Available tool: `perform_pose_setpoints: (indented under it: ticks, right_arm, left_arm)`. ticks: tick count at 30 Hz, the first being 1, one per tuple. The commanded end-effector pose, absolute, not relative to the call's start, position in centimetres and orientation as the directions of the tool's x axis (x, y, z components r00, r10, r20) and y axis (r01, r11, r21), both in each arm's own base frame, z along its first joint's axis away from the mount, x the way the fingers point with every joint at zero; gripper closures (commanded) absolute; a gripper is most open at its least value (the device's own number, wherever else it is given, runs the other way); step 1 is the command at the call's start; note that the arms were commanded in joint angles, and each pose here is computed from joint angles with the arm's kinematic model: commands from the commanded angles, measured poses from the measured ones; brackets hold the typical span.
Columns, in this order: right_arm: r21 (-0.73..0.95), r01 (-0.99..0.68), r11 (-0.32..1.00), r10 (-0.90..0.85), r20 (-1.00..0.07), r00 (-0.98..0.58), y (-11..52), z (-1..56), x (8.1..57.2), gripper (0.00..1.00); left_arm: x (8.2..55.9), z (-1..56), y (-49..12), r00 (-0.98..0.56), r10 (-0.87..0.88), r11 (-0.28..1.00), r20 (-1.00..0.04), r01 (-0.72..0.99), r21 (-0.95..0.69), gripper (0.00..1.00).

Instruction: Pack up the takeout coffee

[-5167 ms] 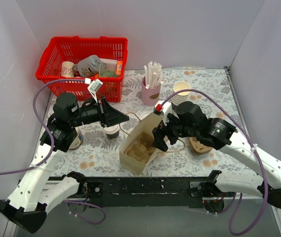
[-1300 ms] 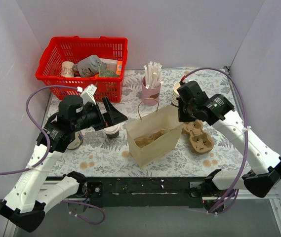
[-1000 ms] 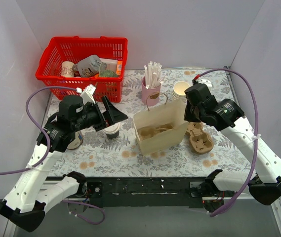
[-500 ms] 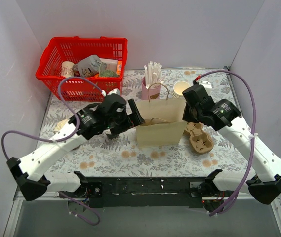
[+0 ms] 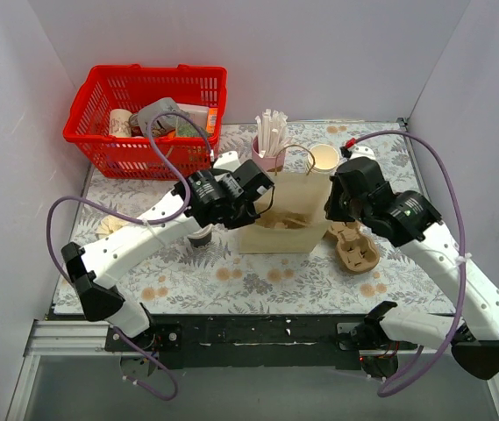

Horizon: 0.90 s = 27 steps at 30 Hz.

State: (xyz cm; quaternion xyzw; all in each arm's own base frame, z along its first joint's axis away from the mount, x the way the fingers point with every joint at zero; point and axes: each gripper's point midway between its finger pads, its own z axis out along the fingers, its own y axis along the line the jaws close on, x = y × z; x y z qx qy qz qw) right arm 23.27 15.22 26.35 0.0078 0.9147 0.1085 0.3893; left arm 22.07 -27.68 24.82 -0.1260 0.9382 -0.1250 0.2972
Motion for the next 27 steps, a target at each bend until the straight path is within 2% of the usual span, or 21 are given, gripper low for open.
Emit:
perform_pose_setpoints:
  ticks: [1,3,7,11,15,17,20,23,24,27]
  right_arm:
    - [0.323,-0.332,0.886,0.089,-0.822,-0.562,18.5,32.1,23.1,0.99]
    - [0.338,-0.342,0.877,0.101,-0.824,-0.557,18.5,33.6,22.7,0.99]
    - [0.293,-0.212,0.932,0.09,-0.756,-0.649,16.7,32.3,22.3,0.99]
    - [0.253,-0.149,0.956,0.077,-0.707,-0.703,16.2,30.0,22.3,0.99]
    - [0.092,-0.009,0.996,0.056,-0.68,-0.731,12.8,28.1,22.4,0.99]
    - [0.048,0.027,0.998,0.053,-0.679,-0.732,11.8,28.0,22.4,0.99]
    - [0.039,-0.001,0.999,0.025,-0.681,-0.732,12.0,27.4,22.6,0.99]
    - [0.151,-0.155,0.976,-0.003,-0.707,-0.708,15.4,27.9,23.1,0.99]
    - [0.19,-0.203,0.96,-0.014,-0.697,-0.717,16.5,27.7,22.7,0.99]
    - [0.229,-0.237,0.944,0.007,-0.733,-0.681,17.1,29.2,22.9,0.99]
  left_arm:
    - [22.0,30.1,-29.0,-0.757,-0.26,0.936,-0.599,-0.046,-0.349,1.0]
    - [21.8,31.7,-29.7,-0.753,-0.235,0.929,-0.614,0.012,-0.369,1.0]
    - [21.3,33.1,-29.8,-0.755,-0.233,0.916,-0.613,0.042,-0.399,1.0]
    - [20.8,27.4,-28.0,-0.802,-0.192,0.963,-0.566,-0.042,-0.266,1.0]
    - [22.2,22.0,-23.7,-0.842,-0.198,0.98,-0.501,-0.173,-0.097,1.0]
    - [22.2,21.2,-23.0,-0.851,-0.215,0.976,-0.478,-0.196,-0.09,1.0]
    - [22.8,23.2,-24.2,-0.838,-0.215,0.975,-0.501,-0.152,-0.163,1.0]
    - [22.8,26.2,-28.4,-0.844,-0.186,0.935,-0.503,0.005,-0.355,1.0]
    - [21.7,26.9,-29.9,-0.866,-0.128,0.908,-0.483,0.093,-0.407,1.0]
    - [20.1,31.0,-33.1,-0.849,-0.071,0.804,-0.524,0.262,-0.533,1.0]
